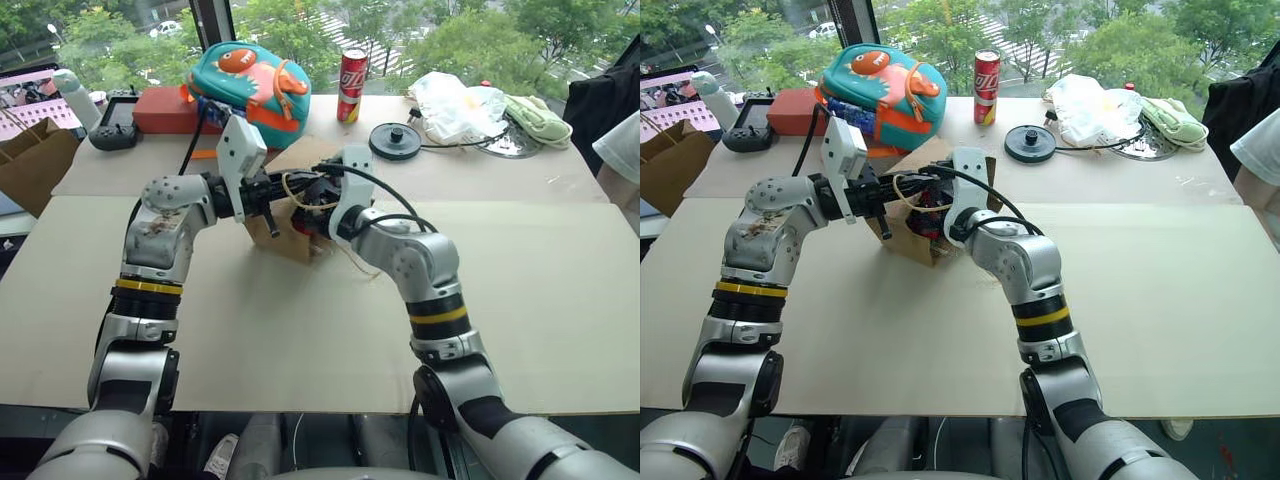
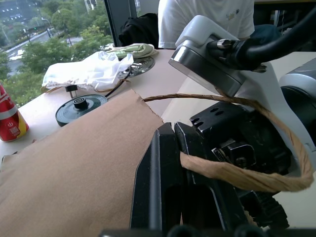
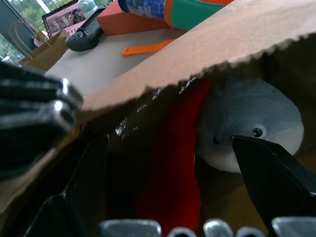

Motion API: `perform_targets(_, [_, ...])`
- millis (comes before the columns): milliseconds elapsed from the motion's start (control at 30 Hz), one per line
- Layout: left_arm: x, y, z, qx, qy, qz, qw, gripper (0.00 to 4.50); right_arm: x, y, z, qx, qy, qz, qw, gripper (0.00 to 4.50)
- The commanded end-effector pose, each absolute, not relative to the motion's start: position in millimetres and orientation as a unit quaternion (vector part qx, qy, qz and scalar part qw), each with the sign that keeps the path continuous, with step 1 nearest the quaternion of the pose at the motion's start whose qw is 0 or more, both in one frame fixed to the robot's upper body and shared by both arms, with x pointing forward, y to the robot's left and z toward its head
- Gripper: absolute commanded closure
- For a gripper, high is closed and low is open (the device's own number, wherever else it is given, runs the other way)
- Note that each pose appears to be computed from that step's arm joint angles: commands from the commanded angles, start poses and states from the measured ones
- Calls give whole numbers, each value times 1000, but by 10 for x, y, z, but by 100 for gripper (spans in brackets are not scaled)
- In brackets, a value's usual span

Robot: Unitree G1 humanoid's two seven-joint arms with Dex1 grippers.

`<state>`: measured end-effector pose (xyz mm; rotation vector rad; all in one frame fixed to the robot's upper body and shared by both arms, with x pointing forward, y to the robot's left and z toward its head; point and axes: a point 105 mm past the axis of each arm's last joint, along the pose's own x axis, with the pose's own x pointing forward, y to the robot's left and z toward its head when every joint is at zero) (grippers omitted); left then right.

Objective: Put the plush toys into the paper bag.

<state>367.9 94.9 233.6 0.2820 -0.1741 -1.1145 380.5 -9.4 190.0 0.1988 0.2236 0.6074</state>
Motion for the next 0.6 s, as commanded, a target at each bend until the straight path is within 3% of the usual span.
perform_targets(33, [3636, 935, 2432, 137, -100, -529, 832, 450, 3662, -258, 2078, 91, 81, 313, 942, 21])
perform_targets(267, [3631, 936, 2422, 135, -99, -528, 832, 450, 3403, -574, 2013, 62, 89, 322, 941, 21])
perform_targets(433, [3642, 961, 2431, 137, -99, -526, 833, 450, 3212, -703, 1718, -15, 124, 332, 935, 21])
perform_targets(600, [3643, 967, 2446, 139, -99, -527, 833, 450, 3225, -666, 1486, -58, 145, 330, 931, 21])
